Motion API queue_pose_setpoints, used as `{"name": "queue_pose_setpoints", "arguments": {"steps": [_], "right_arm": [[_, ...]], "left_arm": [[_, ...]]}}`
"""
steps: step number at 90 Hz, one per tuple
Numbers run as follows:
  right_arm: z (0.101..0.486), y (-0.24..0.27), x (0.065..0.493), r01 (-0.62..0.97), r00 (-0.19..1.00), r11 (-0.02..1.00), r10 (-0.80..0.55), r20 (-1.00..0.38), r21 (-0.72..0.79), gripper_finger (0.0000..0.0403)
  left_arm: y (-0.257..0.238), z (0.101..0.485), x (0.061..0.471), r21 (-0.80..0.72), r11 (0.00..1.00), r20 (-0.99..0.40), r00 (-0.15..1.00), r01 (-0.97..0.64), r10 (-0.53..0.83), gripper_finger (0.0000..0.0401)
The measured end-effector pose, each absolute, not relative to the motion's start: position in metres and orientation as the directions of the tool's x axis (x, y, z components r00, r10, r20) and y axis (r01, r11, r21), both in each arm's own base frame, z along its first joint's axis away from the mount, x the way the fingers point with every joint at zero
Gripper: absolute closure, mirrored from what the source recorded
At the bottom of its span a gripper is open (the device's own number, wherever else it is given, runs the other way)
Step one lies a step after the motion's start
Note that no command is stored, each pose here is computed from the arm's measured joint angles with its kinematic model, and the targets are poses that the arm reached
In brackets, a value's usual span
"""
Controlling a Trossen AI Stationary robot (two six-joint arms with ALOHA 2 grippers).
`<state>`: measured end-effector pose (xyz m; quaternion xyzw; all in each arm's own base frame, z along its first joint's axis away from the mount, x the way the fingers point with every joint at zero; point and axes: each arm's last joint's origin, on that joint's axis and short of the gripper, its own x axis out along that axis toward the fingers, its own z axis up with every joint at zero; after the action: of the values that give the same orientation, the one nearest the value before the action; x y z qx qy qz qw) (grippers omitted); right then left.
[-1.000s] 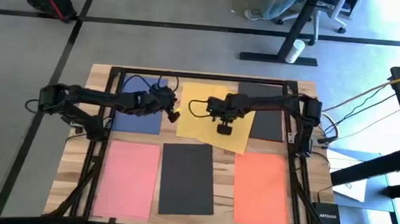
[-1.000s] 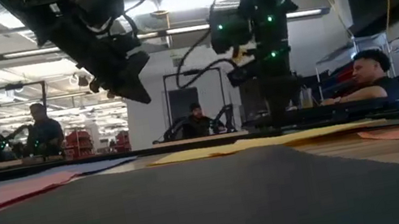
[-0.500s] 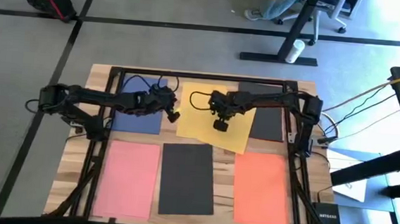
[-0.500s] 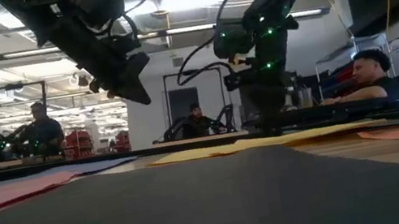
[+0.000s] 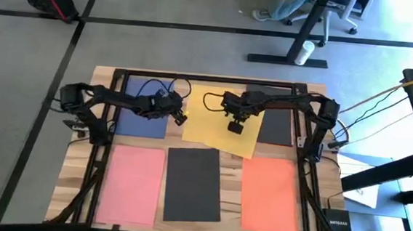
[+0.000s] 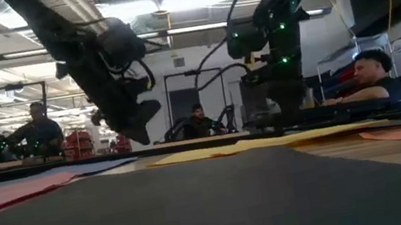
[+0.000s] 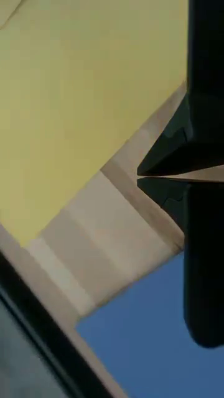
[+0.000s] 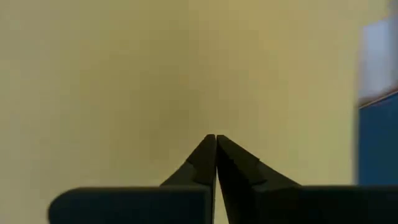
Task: Organize paper
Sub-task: Stack the yellow paper on top of the other yellow paper
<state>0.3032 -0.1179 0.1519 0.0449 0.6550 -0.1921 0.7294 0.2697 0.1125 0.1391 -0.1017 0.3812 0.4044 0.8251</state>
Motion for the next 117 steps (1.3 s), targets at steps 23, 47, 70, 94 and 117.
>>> {"name": "queue_pose_setpoints", "arguments": {"steps": [23, 47, 70, 94, 117], "right_arm": [[0.135, -0.118, 0.294, 0.361, 0.085, 0.921, -0.192, -0.978, -0.149, 0.0403], [0.136, -0.124, 0.300, 0.364, 0.188, 0.927, -0.168, -0.968, -0.090, 0.0403], [0.130, -0.132, 0.308, 0.365, 0.258, 0.929, -0.162, -0.952, -0.060, 0.0403], [0.168, -0.134, 0.310, 0.358, 0.286, 0.930, -0.198, -0.938, -0.087, 0.0403], [0.150, -0.129, 0.298, 0.356, 0.152, 0.930, -0.156, -0.976, -0.094, 0.0403]], "left_arm": [[0.121, 0.121, 0.276, 0.115, 0.656, -0.729, 0.385, -0.746, 0.565, 0.0401], [0.125, 0.112, 0.276, 0.121, 0.647, -0.742, 0.364, -0.753, 0.563, 0.0401], [0.125, 0.113, 0.277, 0.116, 0.660, -0.739, 0.379, -0.743, 0.557, 0.0401], [0.125, 0.113, 0.277, 0.113, 0.662, -0.740, 0.382, -0.741, 0.554, 0.0401], [0.125, 0.113, 0.277, 0.113, 0.665, -0.741, 0.383, -0.738, 0.552, 0.0401]]}}
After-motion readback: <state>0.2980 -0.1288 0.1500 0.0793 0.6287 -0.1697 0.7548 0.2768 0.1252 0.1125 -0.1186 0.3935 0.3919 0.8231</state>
